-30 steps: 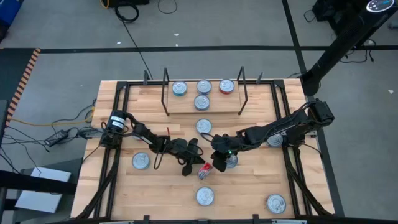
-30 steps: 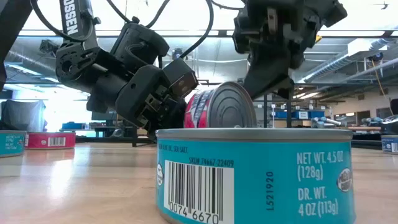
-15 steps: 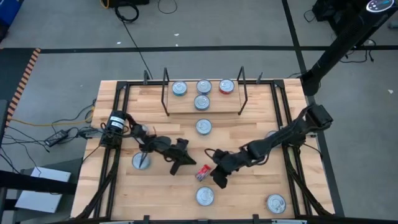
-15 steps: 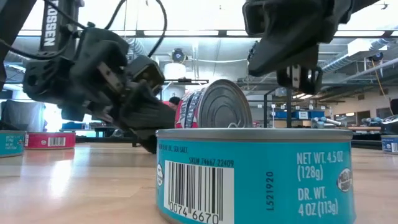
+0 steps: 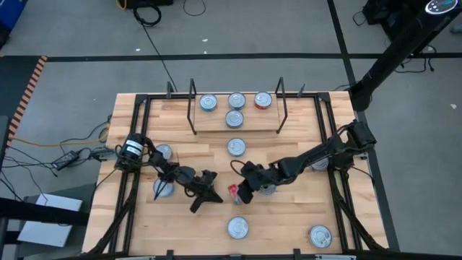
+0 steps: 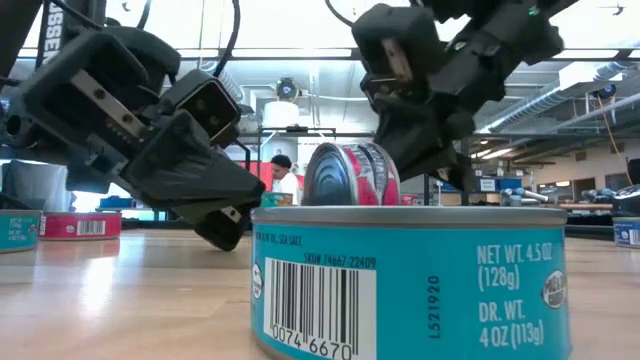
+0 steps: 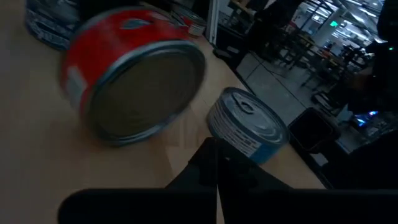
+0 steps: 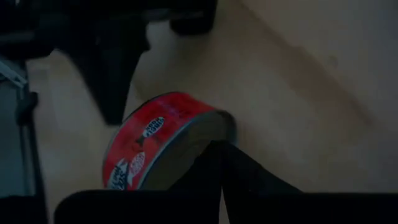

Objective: Stack canned seafood by type on shelf
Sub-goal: Put the center red tuna can on the shelf aligned with the red tuna can

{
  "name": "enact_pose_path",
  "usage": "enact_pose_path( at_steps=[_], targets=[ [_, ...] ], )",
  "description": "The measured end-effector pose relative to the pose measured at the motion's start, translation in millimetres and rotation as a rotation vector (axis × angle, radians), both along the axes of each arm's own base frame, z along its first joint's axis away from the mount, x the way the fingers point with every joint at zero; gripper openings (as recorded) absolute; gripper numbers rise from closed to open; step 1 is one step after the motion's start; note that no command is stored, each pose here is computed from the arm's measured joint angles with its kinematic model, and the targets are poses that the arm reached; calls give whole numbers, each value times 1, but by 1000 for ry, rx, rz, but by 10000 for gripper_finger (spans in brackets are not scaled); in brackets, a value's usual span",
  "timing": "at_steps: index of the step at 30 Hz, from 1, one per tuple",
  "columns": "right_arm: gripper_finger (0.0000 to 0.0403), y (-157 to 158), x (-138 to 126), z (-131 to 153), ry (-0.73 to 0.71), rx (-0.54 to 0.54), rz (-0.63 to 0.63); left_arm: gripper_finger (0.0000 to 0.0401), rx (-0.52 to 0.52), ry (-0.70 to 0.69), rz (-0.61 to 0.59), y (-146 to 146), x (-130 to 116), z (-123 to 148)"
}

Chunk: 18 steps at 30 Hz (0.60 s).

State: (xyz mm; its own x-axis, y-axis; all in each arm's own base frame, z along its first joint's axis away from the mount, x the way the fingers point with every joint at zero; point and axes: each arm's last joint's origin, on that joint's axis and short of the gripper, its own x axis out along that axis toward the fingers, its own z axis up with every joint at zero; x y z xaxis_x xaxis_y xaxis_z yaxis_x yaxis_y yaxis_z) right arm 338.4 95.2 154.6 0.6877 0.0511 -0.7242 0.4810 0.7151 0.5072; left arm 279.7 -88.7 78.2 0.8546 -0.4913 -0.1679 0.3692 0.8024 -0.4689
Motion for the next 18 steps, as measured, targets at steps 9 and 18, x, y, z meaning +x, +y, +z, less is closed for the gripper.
enact_pose_path(
  at_steps=[9, 18],
  targets=[
    [32, -30, -5, 24, -6, -61, 74, 1, -35, -26, 160, -9, 10, 7],
    [152, -7, -15, 64, -80, -87, 86, 1, -21, -28, 302, -2, 12, 6]
  ],
)
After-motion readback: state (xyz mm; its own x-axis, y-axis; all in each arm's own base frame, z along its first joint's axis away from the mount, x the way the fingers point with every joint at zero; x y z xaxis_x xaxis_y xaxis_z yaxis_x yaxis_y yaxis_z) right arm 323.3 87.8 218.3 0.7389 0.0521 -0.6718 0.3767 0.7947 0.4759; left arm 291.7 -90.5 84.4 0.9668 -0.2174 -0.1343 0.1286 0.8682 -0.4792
